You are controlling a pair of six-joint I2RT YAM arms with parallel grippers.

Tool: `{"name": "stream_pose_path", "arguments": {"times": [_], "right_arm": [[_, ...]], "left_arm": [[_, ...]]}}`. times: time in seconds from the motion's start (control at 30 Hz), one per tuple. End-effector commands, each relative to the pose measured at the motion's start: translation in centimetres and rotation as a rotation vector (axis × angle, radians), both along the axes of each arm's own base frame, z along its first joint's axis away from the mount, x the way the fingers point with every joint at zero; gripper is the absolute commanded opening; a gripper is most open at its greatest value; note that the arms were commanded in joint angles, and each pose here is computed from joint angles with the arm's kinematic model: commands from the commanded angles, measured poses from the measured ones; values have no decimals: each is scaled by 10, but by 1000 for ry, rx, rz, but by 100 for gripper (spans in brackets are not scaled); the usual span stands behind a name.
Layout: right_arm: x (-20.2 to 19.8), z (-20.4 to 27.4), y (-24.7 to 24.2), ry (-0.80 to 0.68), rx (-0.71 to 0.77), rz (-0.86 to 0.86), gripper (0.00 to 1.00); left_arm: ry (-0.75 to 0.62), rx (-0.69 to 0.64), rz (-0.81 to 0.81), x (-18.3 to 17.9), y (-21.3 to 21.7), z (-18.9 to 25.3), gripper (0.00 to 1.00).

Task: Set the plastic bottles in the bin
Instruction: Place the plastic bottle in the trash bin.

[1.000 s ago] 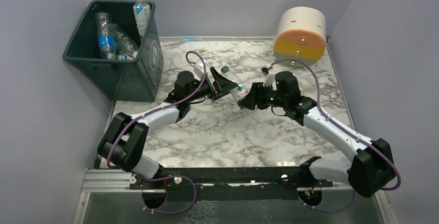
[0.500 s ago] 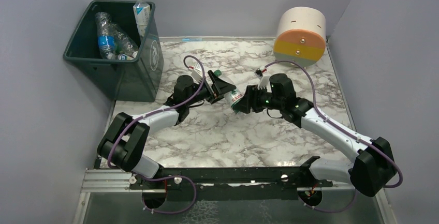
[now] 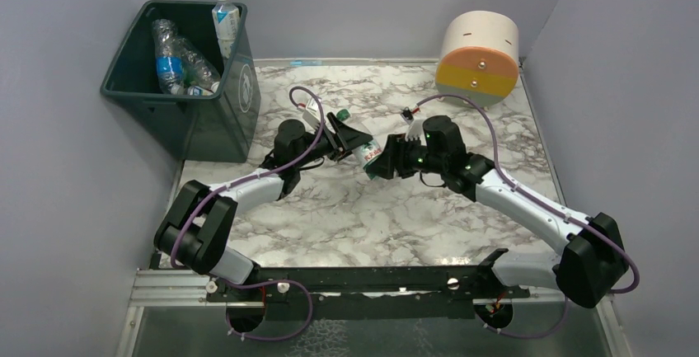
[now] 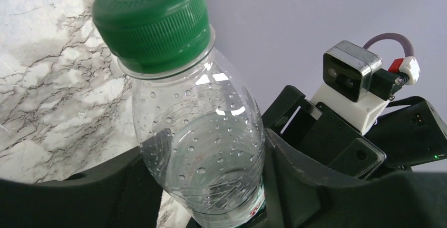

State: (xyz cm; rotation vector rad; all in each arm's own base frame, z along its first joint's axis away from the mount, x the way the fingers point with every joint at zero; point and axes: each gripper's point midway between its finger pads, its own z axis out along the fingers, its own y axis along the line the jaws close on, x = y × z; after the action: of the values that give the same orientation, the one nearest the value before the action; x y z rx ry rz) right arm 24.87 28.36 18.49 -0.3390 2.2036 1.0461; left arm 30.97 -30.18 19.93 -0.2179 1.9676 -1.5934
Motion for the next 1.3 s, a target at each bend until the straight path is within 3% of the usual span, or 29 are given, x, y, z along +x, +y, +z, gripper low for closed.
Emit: {"name": "stream_pose_path", "arguments": {"times": [0.0,0.37,0.4,0.43,0.67,0.83,0.97,1.27], "right_arm": [[4,35,13,-81,71,18,59],[-9,64,2,-111,92,14,80],[-12,68,0,-116,93,11,96],[-14,72,-3,-121,93,7,100],[-33,100,-27,-164,102,-36,99],[-43,106,-40,-177,104,-58,99],[-50,102,-44,-169,108,-56,99],[-58,93,-42,-140,118,-27,99]], "left_arm": [[-25,12,16,0,4,0,55],[-55,-5,23,7,7,17,48],[-62,-4,22,9,8,20,48],[-69,-2,23,11,9,23,48],[-168,88,58,35,23,60,48],[-278,191,111,67,51,113,49],[-367,270,170,91,81,163,49],[-528,316,355,131,179,268,50]]}}
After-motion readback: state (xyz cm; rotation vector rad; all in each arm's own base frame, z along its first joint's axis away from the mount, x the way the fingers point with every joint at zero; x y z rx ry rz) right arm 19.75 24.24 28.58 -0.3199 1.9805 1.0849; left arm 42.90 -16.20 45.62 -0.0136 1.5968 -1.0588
